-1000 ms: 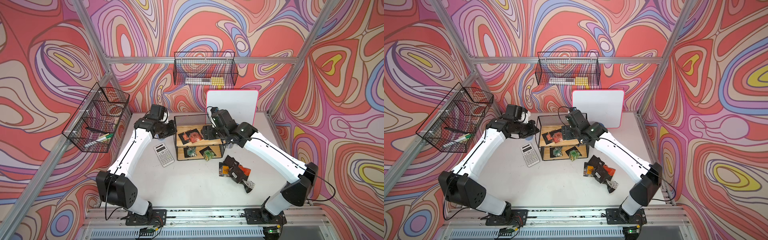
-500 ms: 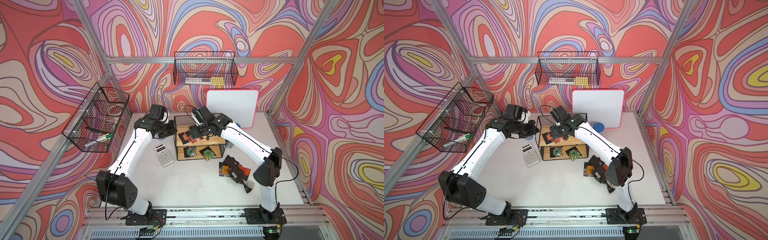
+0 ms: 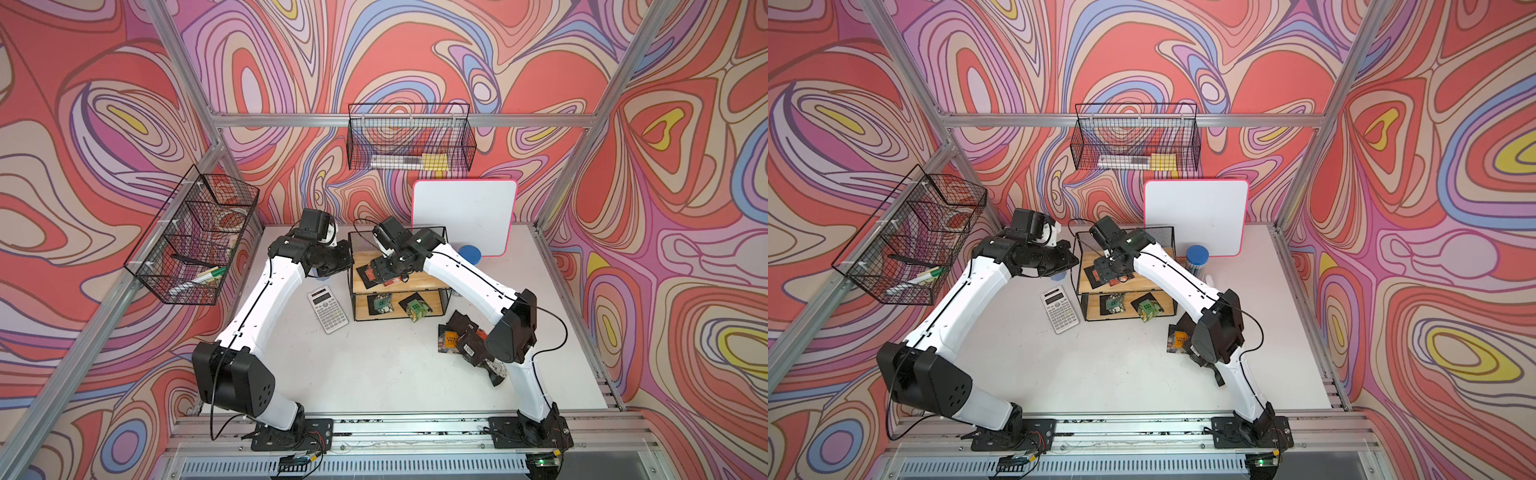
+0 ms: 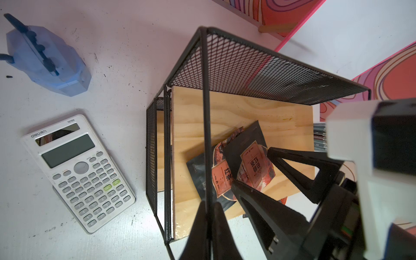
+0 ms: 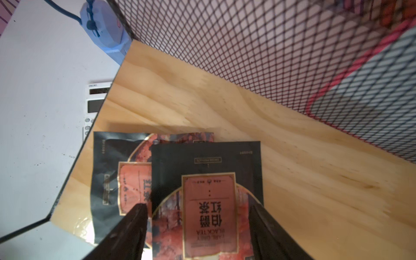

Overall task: Remove the tea bags from the shelf
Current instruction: Pick up the tea bag from the shelf.

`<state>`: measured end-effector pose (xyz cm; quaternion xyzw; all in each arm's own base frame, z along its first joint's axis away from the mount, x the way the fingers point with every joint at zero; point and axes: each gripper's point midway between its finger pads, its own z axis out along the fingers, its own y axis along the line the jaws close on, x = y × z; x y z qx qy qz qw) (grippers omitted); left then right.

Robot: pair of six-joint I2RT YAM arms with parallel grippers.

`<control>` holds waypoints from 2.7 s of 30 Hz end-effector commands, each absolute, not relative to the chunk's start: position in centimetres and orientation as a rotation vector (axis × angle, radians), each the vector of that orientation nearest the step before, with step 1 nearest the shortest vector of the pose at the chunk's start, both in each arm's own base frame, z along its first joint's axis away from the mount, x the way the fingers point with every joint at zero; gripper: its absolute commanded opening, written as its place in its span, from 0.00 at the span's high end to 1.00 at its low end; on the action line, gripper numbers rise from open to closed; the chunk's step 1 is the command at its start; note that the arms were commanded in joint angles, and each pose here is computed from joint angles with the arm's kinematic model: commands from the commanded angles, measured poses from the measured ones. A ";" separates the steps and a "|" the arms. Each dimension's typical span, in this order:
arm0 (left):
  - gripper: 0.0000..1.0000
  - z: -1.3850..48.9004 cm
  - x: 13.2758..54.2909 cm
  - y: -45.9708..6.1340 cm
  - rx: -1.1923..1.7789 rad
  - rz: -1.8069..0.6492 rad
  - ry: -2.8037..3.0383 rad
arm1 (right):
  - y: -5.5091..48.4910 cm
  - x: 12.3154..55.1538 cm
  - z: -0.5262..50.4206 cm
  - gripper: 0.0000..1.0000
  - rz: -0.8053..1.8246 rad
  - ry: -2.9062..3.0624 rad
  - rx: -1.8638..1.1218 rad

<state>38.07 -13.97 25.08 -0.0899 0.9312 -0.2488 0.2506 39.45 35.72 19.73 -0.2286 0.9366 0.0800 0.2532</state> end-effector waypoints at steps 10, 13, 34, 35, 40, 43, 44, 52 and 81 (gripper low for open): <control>1.00 25.5 38.9 -13.9 -0.272 -0.677 2.517 | 34.0 38.1 16.9 0.41 0.159 2.620 -0.593; 1.00 25.5 38.8 -13.9 -0.269 -0.676 2.516 | 33.8 37.9 17.0 0.46 0.167 2.618 -0.574; 1.00 25.6 38.7 -13.9 -0.264 -0.683 2.514 | 33.5 38.7 18.6 0.56 0.418 2.650 -0.398; 1.00 25.7 38.7 -13.9 -0.264 -0.685 2.512 | 33.5 38.7 18.5 0.57 0.420 2.652 -0.393; 1.00 25.6 38.7 -14.0 -0.263 -0.687 2.514 | 33.0 38.7 18.5 0.60 0.426 2.653 -0.361; 1.00 25.7 38.7 -14.0 -0.259 -0.686 2.512 | 32.6 38.9 18.7 0.66 0.421 2.648 -0.337; 1.00 25.7 38.7 -14.0 -0.259 -0.687 2.513 | 32.5 39.0 18.8 0.68 0.418 2.646 -0.332; 1.00 25.7 38.6 -14.0 -0.259 -0.691 2.511 | 30.8 39.5 20.5 0.86 0.326 2.587 -0.279; 1.00 25.8 38.5 -14.0 -0.260 -0.694 2.508 | 17.8 34.7 31.4 0.99 0.090 2.236 0.228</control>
